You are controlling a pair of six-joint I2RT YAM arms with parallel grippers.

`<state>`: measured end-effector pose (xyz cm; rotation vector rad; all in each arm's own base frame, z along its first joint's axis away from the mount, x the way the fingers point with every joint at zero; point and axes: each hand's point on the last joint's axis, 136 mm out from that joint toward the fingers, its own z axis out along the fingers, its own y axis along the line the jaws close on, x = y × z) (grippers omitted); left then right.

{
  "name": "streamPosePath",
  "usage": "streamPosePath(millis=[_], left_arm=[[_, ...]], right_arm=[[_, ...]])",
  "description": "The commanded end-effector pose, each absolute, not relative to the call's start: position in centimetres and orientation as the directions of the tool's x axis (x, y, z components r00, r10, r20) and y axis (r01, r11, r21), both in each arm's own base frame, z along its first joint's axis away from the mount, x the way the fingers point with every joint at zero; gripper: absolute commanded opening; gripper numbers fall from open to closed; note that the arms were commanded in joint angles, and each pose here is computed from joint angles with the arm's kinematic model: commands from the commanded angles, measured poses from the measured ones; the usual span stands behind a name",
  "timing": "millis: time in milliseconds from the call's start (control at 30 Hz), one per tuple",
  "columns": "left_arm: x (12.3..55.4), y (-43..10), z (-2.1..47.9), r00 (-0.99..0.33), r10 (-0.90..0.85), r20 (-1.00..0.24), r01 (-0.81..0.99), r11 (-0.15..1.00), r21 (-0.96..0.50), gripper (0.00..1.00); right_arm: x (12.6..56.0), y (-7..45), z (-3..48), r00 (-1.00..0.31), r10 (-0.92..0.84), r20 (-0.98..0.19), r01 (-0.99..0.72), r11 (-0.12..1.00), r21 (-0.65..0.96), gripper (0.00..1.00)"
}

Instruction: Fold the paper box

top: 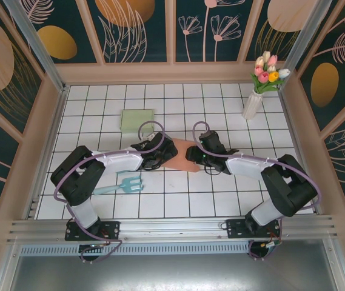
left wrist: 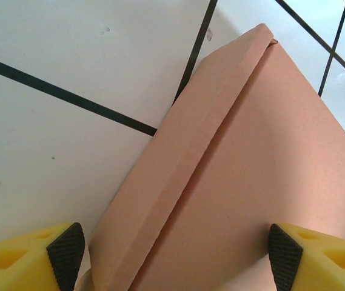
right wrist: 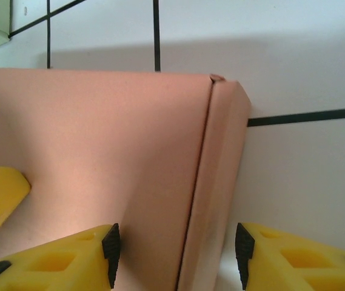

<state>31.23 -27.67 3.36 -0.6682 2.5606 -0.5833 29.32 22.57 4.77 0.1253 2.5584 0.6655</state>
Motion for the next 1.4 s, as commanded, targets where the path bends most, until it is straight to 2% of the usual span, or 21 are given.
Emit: streamPosePath(millis=[0, 267, 600, 933, 1233, 1367], left_arm=[[30.2, -24.7, 1.3, -0.773, -0.545, -0.326, -0.416, 0.823, -0.387, 0.8], [30.3, -24.6, 1.5, -0.771, -0.545, -0.331, -0.415, 0.823, -0.389, 0.8], [30.3, -24.7, 1.4, -0.769, -0.55, -0.325, -0.418, 0.818, -0.394, 0.79], [30.2, -25.0, 1.1, -0.775, -0.549, -0.314, -0.418, 0.817, -0.397, 0.79], [30.3, -25.1, 1.1, -0.776, -0.548, -0.311, -0.417, 0.816, -0.4, 0.78], [30.3, -25.0, 1.0, -0.776, -0.548, -0.312, -0.418, 0.818, -0.396, 0.78]], right_arm=[[29.3, 22.0, 6.3, -0.868, 0.197, -0.455, -0.039, 0.887, 0.459, 0.55], [27.3, 22.1, 8.1, -0.851, 0.194, -0.488, -0.061, 0.886, 0.459, 0.54], [23.4, 24.2, 6.5, -0.869, 0.179, -0.461, -0.079, 0.87, 0.487, 0.53], [23.8, 23.0, 4.9, -0.86, 0.172, -0.481, -0.051, 0.908, 0.416, 0.53], [24.1, 24.9, 5.7, -0.866, 0.157, -0.475, -0.102, 0.874, 0.475, 0.51], [23.9, 25.5, 5.7, -0.872, 0.143, -0.467, -0.121, 0.863, 0.491, 0.46]])
